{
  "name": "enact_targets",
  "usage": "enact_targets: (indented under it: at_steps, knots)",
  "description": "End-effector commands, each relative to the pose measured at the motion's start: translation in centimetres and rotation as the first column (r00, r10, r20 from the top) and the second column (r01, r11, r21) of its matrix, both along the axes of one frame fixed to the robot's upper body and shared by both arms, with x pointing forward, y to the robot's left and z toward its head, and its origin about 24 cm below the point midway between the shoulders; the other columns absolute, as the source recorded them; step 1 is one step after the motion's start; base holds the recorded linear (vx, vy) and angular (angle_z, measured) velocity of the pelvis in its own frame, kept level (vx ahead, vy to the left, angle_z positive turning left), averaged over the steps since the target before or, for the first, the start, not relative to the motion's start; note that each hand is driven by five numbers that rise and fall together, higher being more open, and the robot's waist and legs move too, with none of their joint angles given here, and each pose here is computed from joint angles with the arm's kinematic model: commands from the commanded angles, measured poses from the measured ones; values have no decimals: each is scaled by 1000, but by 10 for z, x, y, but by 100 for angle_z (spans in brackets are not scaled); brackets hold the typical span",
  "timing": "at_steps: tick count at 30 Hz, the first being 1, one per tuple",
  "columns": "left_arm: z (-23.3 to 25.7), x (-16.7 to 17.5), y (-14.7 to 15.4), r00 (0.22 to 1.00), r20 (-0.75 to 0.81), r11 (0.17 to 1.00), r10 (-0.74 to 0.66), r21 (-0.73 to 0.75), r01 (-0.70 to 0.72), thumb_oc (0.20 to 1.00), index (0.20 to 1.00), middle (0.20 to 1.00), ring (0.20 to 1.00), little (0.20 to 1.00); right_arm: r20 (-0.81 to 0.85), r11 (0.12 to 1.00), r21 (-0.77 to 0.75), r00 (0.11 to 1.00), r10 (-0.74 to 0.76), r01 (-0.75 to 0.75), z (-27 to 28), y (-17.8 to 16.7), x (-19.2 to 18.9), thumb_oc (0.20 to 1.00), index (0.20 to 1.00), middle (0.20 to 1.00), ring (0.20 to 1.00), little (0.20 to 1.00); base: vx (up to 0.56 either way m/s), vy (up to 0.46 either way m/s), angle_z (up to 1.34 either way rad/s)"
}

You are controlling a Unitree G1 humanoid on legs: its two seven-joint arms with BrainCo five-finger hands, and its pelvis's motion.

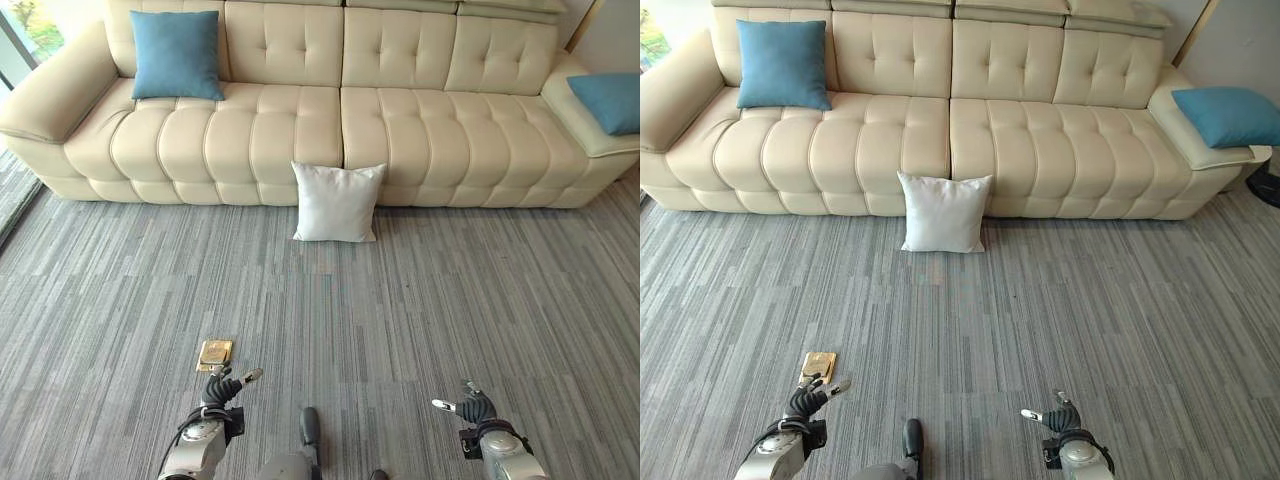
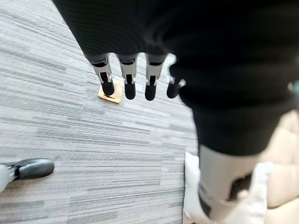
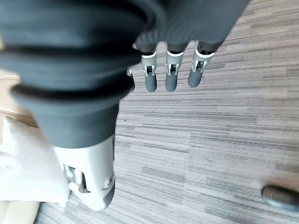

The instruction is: Pick up all the scattered cushions and arrange them neatly on the sofa.

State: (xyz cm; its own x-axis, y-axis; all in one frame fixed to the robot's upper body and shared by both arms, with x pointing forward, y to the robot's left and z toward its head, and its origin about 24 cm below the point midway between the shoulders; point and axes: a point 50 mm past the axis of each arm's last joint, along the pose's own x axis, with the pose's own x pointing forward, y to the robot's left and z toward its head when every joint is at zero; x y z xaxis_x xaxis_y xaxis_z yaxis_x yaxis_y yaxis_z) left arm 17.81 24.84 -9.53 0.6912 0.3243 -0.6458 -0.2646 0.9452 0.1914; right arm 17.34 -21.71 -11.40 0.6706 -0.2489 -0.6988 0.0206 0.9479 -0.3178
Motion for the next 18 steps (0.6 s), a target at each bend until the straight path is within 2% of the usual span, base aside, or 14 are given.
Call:
enact_targets:
  at_steps: [1, 9, 18]
  knots:
    - [6, -1, 6, 999, 23, 997, -44, 59, 43, 1000, 1000, 1000, 1000, 1000, 36, 999, -47, 999, 22, -21, 9, -10, 9, 1000, 1000, 1000, 1000, 1000, 125, 110, -27]
    - [16, 11, 3, 995, 97, 998, -38, 44, 34, 1000, 1000, 1000, 1000, 1000, 53, 997, -76, 998, 18, -14, 14, -16, 14, 1000, 1000, 1000, 1000, 1000, 211, -26, -7]
    - [16, 18, -10, 992, 115, 999, -54, 6, 54, 1000, 1000, 1000, 1000, 1000, 50, 997, -71, 998, -26, 30, 12, -25, 8, 1000, 1000, 1000, 1000, 1000, 294, -139, 40]
